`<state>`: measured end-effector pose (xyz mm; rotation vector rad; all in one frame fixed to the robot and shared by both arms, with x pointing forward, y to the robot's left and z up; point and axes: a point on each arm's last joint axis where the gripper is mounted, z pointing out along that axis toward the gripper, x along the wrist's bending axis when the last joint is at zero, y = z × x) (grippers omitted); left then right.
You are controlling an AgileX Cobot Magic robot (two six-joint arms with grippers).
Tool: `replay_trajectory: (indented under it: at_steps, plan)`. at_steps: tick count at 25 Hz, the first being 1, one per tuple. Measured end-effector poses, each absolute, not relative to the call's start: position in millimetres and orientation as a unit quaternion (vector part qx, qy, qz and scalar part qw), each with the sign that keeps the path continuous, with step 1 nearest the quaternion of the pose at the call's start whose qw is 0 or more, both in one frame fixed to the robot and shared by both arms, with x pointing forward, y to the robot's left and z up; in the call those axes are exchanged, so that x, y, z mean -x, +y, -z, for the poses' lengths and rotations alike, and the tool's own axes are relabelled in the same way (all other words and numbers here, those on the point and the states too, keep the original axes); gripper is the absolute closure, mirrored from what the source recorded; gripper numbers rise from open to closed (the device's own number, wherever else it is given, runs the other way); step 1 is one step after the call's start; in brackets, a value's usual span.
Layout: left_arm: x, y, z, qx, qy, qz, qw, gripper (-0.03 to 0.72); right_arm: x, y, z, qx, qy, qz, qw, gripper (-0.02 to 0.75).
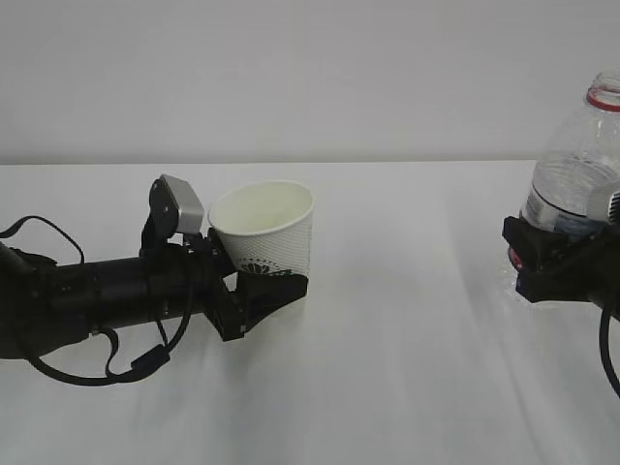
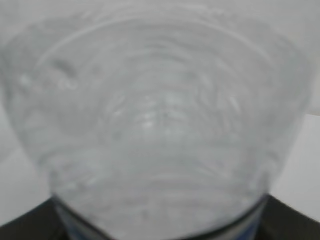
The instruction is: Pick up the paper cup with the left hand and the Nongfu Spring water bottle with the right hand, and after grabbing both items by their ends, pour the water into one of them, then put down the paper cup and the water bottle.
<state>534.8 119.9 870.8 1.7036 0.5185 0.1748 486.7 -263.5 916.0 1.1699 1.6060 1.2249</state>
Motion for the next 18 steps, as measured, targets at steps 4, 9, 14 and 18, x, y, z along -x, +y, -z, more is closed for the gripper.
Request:
replay_trajectory:
  at_steps: [4, 9, 14, 18]
  plan:
    - [-531, 107, -873, -0.745, 0.208, -0.068, 0.631, 0.143, -487, -263, -916, -0.459, 0.634, -0.483, 0.392, 0.296]
    - [-533, 89, -882, -0.741, 0.179, -0.069, 0.644, 0.143, -486, -262, -916, -0.454, 0.638, -0.485, 0.39, 0.296]
    - [-525, 75, -883, -0.742, 0.16, -0.057, 0.648, 0.143, -486, -260, -916, -0.446, 0.644, -0.487, 0.386, 0.296]
    - [-515, 64, -883, -0.745, 0.146, -0.044, 0.649, 0.143, -486, -260, -916, -0.444, 0.646, -0.488, 0.385, 0.296]
